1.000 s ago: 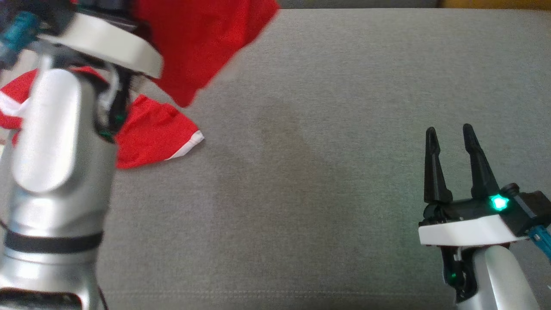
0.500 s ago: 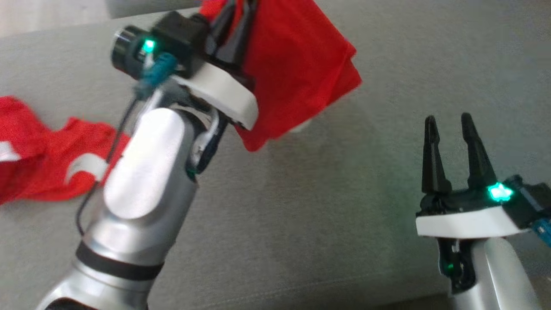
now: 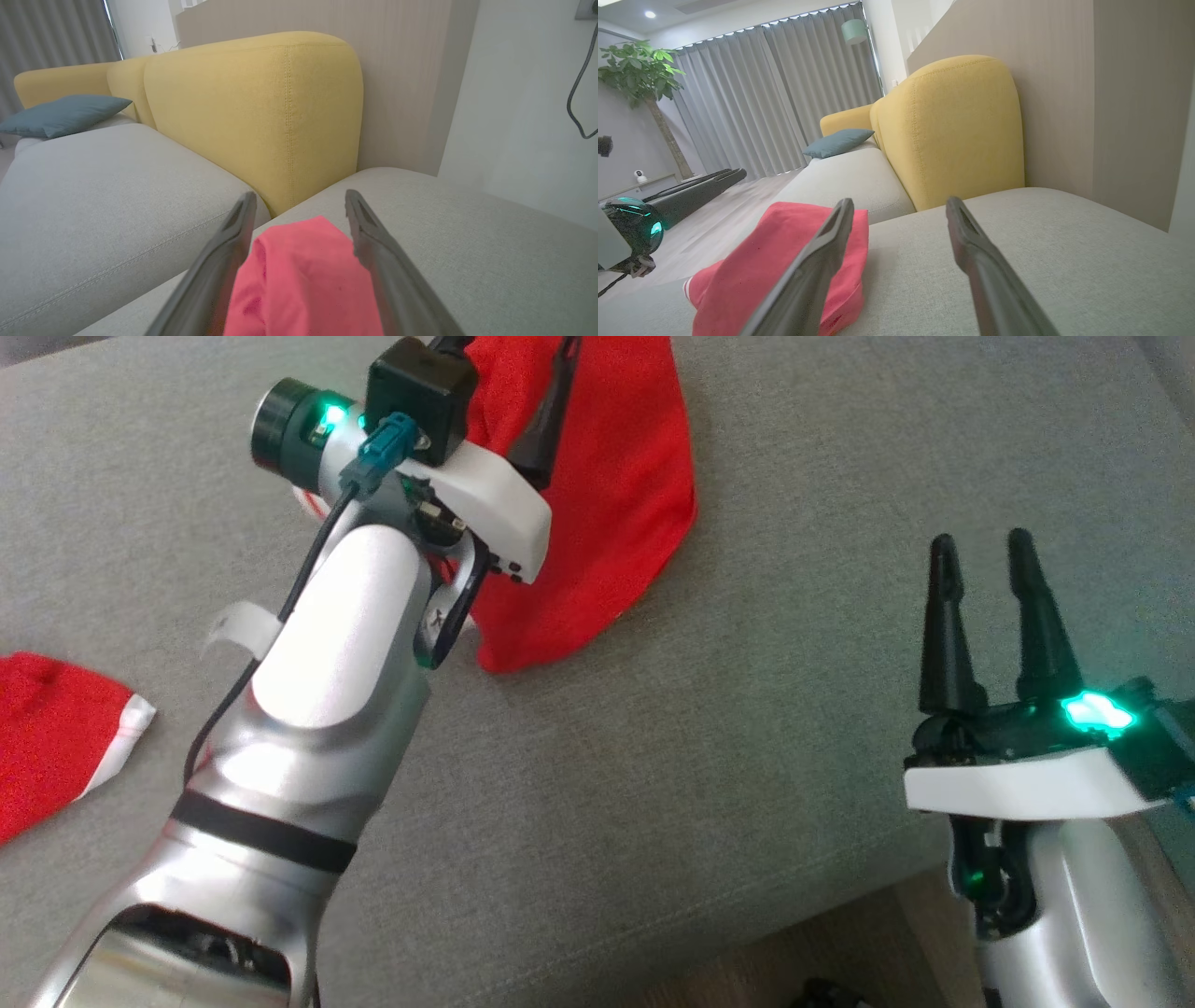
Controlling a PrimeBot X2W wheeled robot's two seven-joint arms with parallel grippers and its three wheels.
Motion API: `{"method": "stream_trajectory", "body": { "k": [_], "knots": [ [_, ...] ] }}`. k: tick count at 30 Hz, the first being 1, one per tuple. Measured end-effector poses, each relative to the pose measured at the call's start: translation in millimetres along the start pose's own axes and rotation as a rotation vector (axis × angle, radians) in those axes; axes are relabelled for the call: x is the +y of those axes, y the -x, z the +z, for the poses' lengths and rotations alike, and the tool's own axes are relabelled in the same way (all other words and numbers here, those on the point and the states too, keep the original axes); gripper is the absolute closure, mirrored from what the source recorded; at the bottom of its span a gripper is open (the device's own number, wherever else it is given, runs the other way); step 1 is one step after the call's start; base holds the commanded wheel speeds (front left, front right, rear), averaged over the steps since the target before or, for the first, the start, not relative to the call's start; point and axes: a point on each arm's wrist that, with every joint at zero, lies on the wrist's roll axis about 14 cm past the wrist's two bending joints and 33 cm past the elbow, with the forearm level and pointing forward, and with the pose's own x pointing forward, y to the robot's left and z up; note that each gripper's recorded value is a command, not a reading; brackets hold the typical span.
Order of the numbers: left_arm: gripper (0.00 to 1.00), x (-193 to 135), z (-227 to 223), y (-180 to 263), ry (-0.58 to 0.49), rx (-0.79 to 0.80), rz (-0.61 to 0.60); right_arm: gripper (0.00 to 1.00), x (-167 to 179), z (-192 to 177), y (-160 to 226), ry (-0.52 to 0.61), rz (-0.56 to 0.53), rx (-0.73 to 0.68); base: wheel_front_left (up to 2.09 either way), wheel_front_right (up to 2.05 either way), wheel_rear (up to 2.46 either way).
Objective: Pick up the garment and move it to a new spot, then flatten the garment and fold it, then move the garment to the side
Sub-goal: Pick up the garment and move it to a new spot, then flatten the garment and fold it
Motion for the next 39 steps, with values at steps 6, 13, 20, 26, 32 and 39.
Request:
{"method": "stream_trajectory", "body": {
  "k": [6,13,20,26,32,39],
  "knots": [
    [0.00,28.3,1.4,13.3,-0.016,-0.015,0.081,0.00,9.0,-3.7,-7.1,0.004,0.030,0.002,0.00,0.00,0.00],
    [0.00,78.8,17.8,53.3,-0.082,-0.038,0.231,0.00,34.0,-9.7,-19.3,0.011,0.107,0.003,0.00,0.00,0.00],
    [0.00,126.0,-2.5,152.6,-0.059,0.031,0.469,0.00,61.5,-18.3,-17.8,0.016,0.185,0.023,0.00,0.00,0.00],
    [0.00,123.2,-5.5,232.5,-0.057,0.042,0.608,0.00,84.5,-17.7,-13.0,0.026,0.254,0.023,0.00,0.00,0.00],
    [0.00,100.9,-14.7,273.6,-0.020,0.061,0.684,0.00,97.6,-23.2,-4.9,0.030,0.295,0.043,0.00,0.00,0.00],
    [0.00,93.8,-6.4,278.6,-0.019,0.030,0.705,0.00,104.9,-26.7,-3.0,0.033,0.318,0.053,0.00,0.00,0.00]
  ]
}}
